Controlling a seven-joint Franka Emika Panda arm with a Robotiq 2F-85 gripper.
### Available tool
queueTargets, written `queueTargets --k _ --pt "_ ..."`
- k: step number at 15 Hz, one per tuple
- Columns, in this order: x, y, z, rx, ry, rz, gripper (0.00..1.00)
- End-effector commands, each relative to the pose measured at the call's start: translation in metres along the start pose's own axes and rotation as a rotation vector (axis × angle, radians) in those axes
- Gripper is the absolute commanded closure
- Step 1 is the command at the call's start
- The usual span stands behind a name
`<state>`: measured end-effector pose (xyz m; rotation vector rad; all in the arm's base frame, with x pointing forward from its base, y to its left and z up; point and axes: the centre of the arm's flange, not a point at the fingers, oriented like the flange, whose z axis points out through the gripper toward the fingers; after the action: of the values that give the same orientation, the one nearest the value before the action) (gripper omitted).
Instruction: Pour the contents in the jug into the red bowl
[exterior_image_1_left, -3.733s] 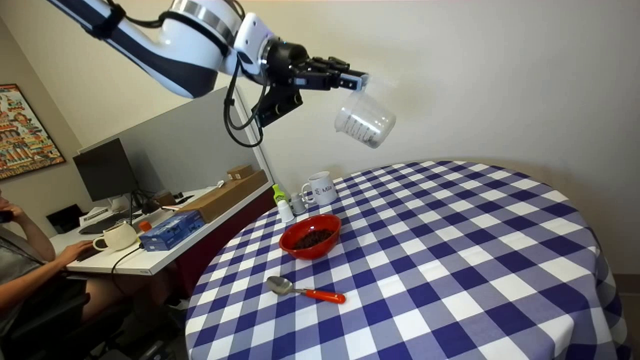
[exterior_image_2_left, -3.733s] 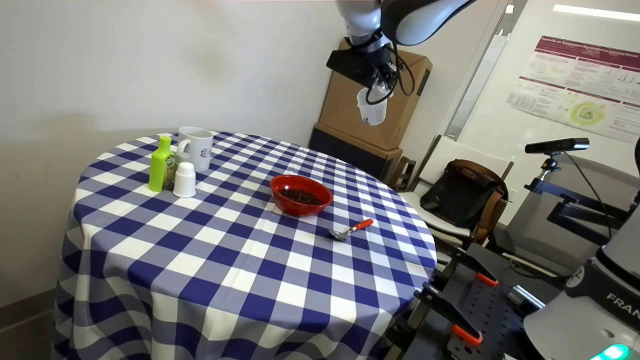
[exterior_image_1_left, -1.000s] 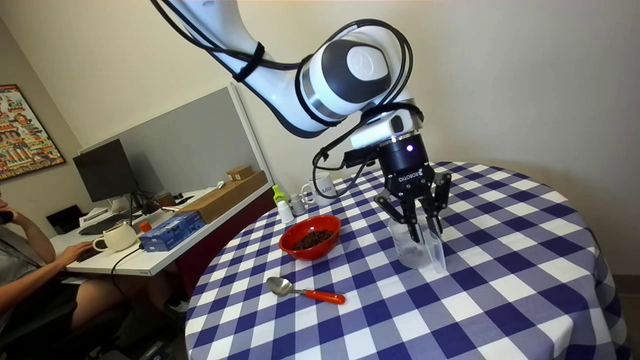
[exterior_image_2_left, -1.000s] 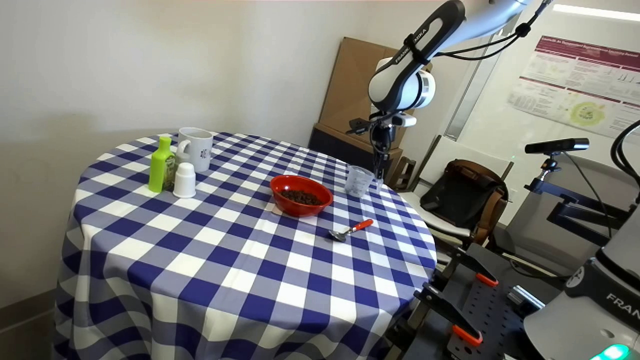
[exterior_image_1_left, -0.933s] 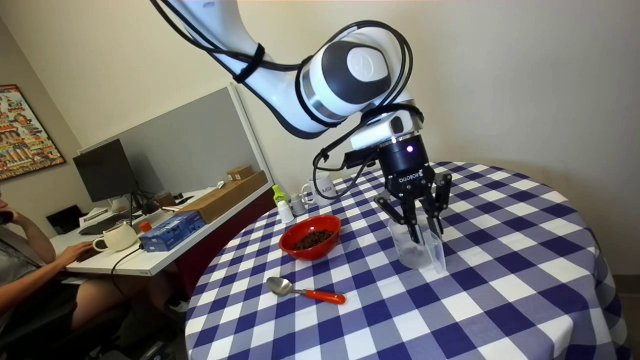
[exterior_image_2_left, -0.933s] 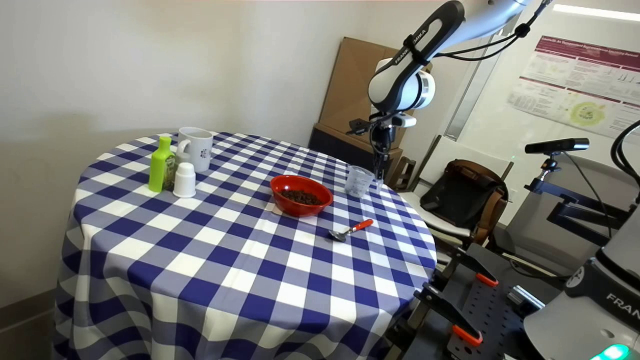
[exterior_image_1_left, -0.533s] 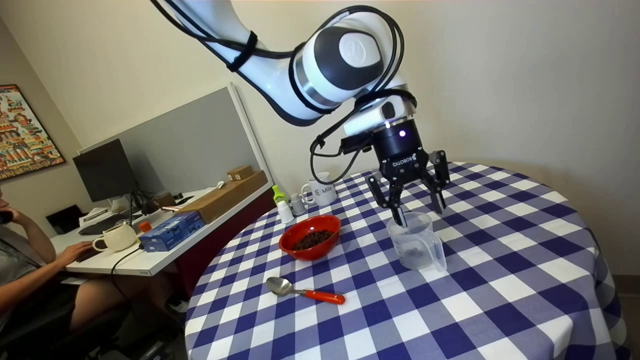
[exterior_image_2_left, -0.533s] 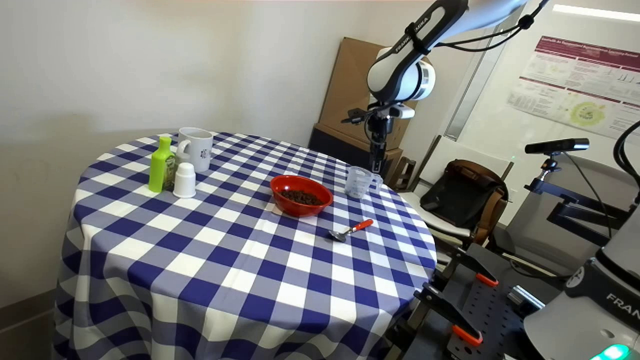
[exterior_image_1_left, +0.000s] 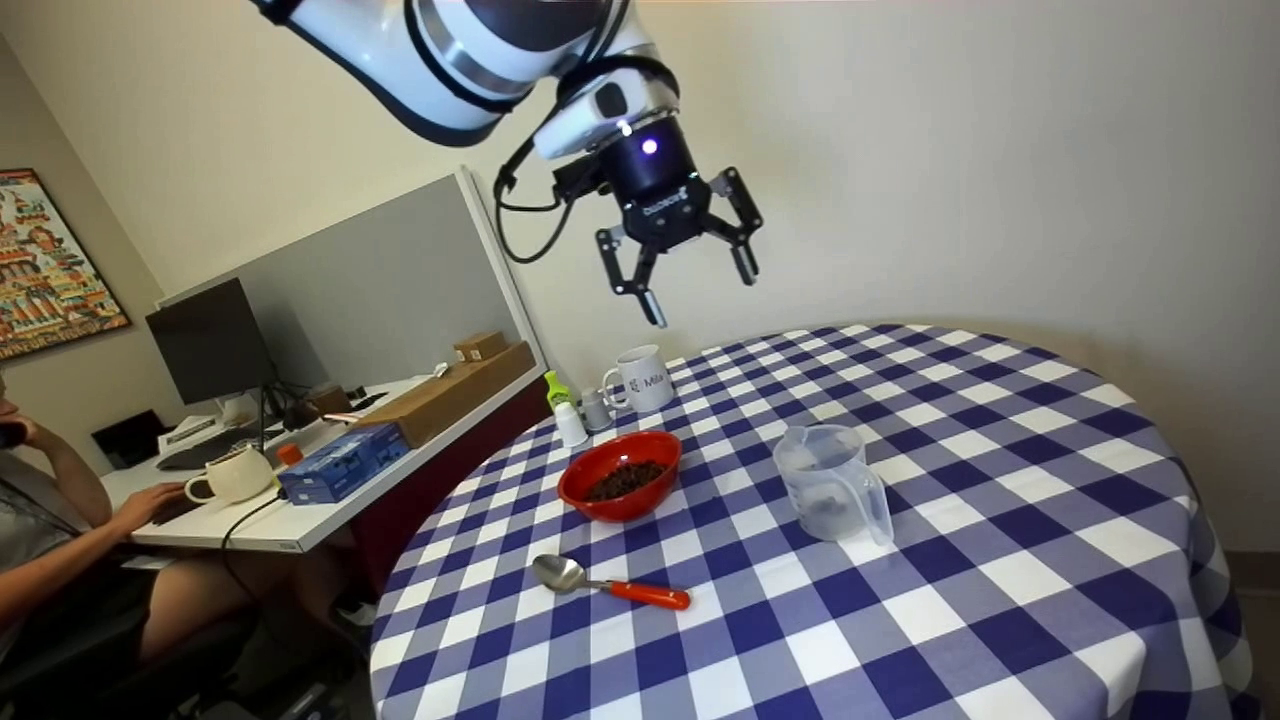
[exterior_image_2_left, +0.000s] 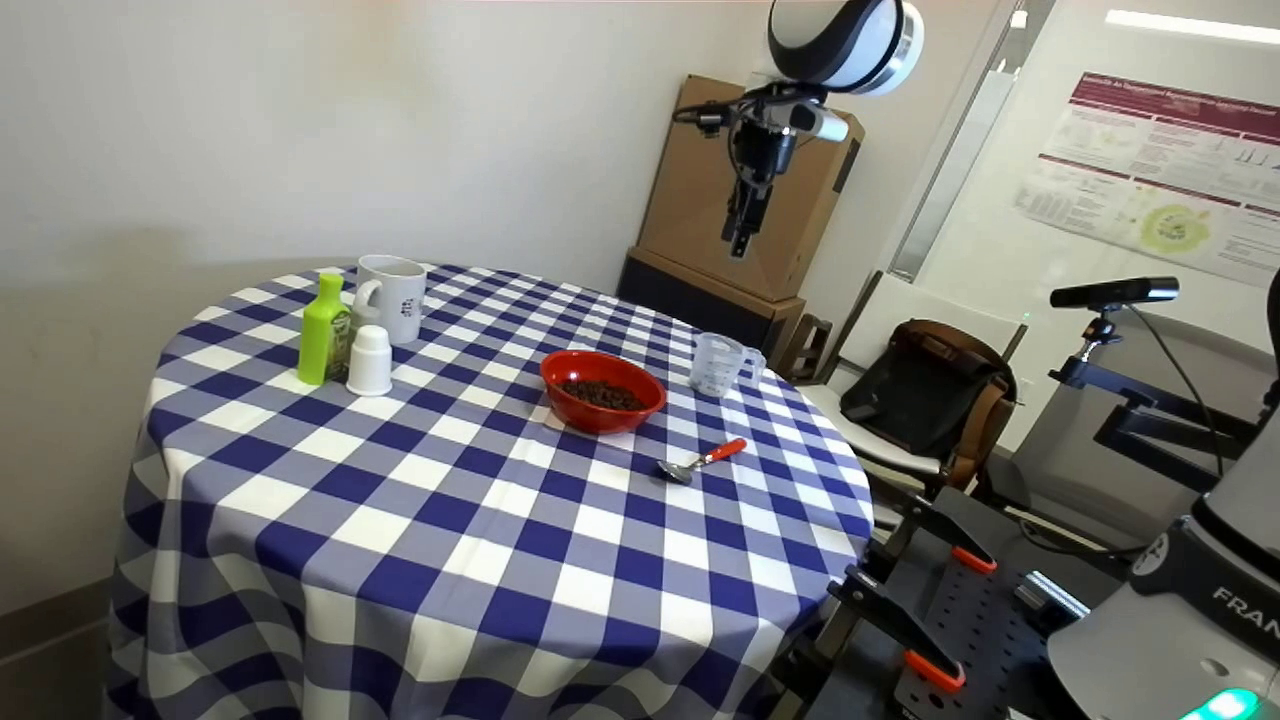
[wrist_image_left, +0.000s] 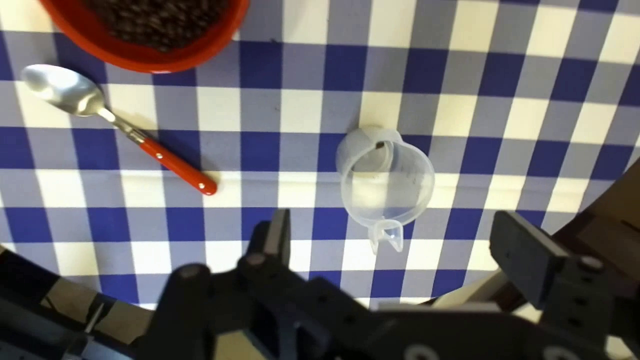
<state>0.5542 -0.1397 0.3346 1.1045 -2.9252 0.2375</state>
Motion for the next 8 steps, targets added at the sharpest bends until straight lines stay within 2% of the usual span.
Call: queueTargets --k 1,5,8 --pt "-0.003 0.078 -0.057 -0.014 -0.064 -0.191 0.0" --pt "-0.029 0.143 -0.1 -0.035 -0.109 -0.408 0.0" --pt "-0.046 0.161 -0.116 -0.065 -0.126 -0.576 0.0"
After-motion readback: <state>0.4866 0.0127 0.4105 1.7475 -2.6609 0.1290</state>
